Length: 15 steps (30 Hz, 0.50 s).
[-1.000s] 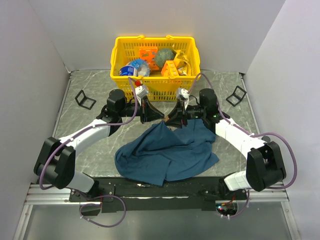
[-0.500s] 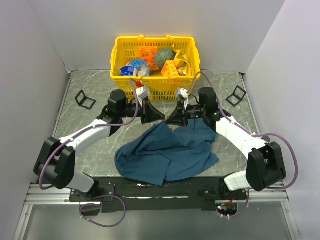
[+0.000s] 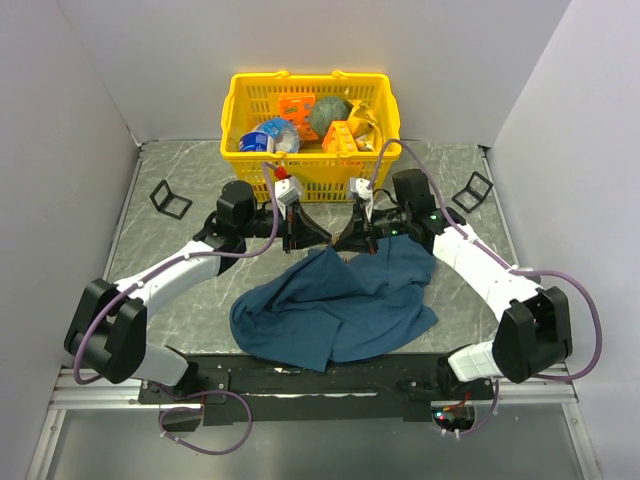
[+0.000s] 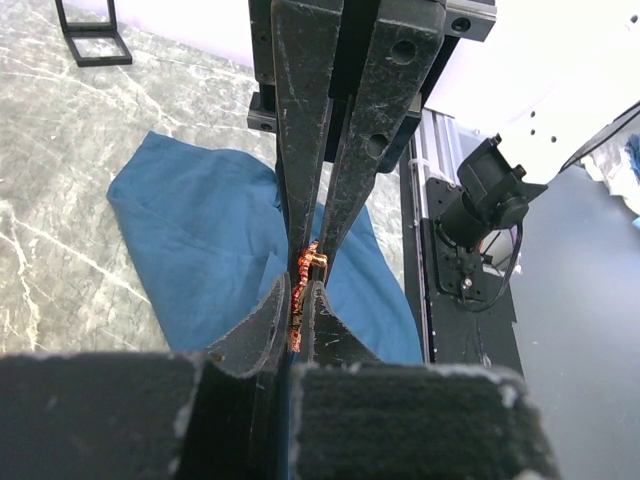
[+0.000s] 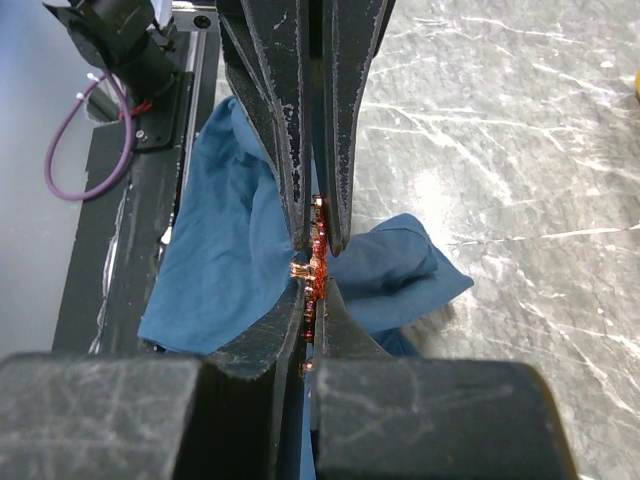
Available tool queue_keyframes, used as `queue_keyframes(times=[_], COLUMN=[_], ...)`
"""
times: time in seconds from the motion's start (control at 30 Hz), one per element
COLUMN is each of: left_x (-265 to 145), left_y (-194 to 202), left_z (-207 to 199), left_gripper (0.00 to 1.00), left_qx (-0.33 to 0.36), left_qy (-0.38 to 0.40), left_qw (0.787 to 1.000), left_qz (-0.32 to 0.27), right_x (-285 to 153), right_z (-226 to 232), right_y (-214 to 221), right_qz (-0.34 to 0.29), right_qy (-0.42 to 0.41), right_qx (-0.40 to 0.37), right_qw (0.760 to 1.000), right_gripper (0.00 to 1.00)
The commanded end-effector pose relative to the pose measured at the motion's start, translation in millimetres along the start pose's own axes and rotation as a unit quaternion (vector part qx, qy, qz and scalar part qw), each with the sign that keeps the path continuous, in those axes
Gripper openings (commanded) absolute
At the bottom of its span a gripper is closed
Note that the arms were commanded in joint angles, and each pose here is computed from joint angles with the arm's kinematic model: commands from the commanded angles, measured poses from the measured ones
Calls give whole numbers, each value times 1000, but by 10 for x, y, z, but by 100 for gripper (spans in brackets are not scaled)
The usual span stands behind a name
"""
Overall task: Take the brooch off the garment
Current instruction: Remove the brooch from the clothes.
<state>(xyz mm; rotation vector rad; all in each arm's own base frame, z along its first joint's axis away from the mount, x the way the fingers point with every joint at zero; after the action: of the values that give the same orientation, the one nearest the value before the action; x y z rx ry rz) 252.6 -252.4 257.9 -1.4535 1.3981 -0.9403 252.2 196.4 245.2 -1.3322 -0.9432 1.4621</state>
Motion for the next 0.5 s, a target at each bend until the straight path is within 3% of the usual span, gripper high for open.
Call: queue_keyframes(times=[0.0,0.47], left_x=[-134,-168], left_y=[-9,83], left_z=[14,6], left_gripper=[1,1], left_qx=[15,25], left_qy=[-22,-9], left_qw=[1000,999], left_qz=[3,45], right_x=[-169,-287], right_z=[102,141], right_y=[-260,-316], right_qz=[-12,2], right_qy=[6,35], right_qx=[-49,-67], right_qw=[999,997], right_gripper=[0,0])
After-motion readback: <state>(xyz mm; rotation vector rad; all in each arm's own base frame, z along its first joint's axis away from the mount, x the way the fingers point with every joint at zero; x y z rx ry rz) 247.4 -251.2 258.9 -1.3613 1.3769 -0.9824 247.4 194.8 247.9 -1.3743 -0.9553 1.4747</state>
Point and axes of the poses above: each gripper's point midway between its finger pads, its own x axis out along the fingers, its own z axis along the line the jaws close on, y = z × x, the point moved 7 cm from there along -x, back along the fingers, and after that the axes turned 2 degrees about -x, right-handed, at the moved point
